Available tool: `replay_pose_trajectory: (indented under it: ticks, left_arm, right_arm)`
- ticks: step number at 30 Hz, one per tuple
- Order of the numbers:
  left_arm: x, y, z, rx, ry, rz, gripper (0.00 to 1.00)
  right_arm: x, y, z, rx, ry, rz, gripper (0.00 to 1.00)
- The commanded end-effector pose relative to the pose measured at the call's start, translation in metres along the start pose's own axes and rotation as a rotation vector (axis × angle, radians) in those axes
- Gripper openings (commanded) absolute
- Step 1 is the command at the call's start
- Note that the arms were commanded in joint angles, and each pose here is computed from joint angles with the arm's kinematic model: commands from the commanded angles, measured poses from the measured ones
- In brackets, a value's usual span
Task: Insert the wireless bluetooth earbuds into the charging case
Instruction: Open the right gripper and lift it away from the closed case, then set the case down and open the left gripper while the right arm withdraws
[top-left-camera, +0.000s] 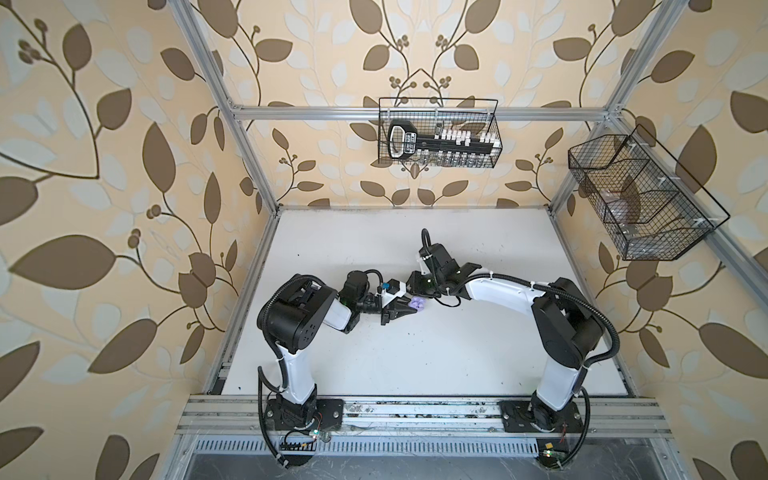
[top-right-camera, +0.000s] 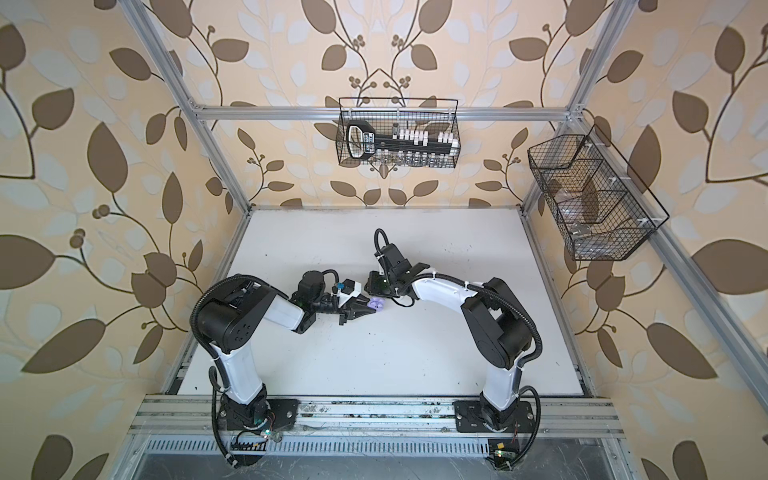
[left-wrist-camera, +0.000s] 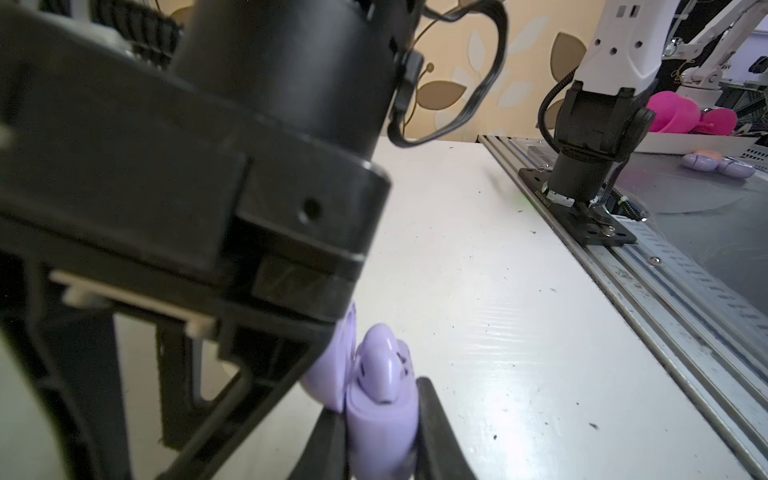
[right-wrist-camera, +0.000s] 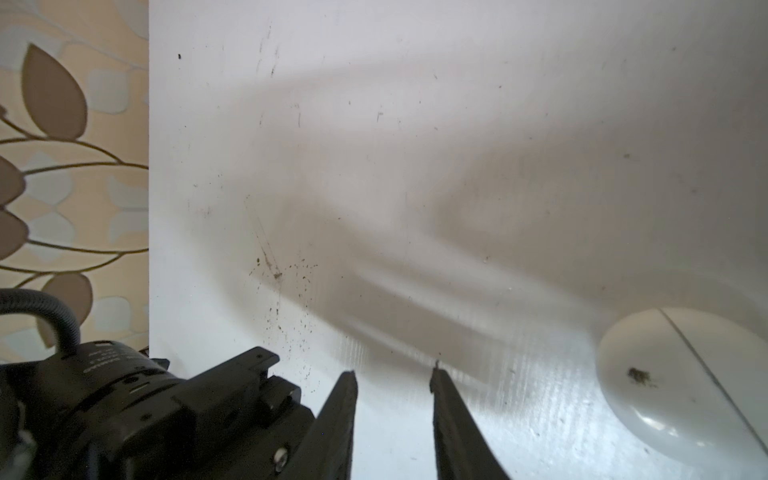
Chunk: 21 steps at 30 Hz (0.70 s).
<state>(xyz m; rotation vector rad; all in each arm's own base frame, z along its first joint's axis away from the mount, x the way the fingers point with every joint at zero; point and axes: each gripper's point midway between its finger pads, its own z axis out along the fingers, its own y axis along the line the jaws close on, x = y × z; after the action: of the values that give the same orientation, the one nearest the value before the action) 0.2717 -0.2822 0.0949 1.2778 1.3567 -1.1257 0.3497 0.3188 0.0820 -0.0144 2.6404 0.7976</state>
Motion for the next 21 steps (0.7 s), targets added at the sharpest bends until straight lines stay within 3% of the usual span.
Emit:
replay_pose_trajectory:
  ticks: [1, 21]
  left_arm:
    - [-0.019, 0.004, -0.001, -0.018, -0.033, 0.092, 0.21]
    - [-0.02, 0.009, 0.0, -0.053, -0.039, 0.078, 0.21]
  right_arm:
    - [0.011, 0.006, -0.007, -0.015, 0.013, -0.005, 0.31]
    - [0.029, 0.012, -0.025, -0.028, -0.037, 0.007, 0.31]
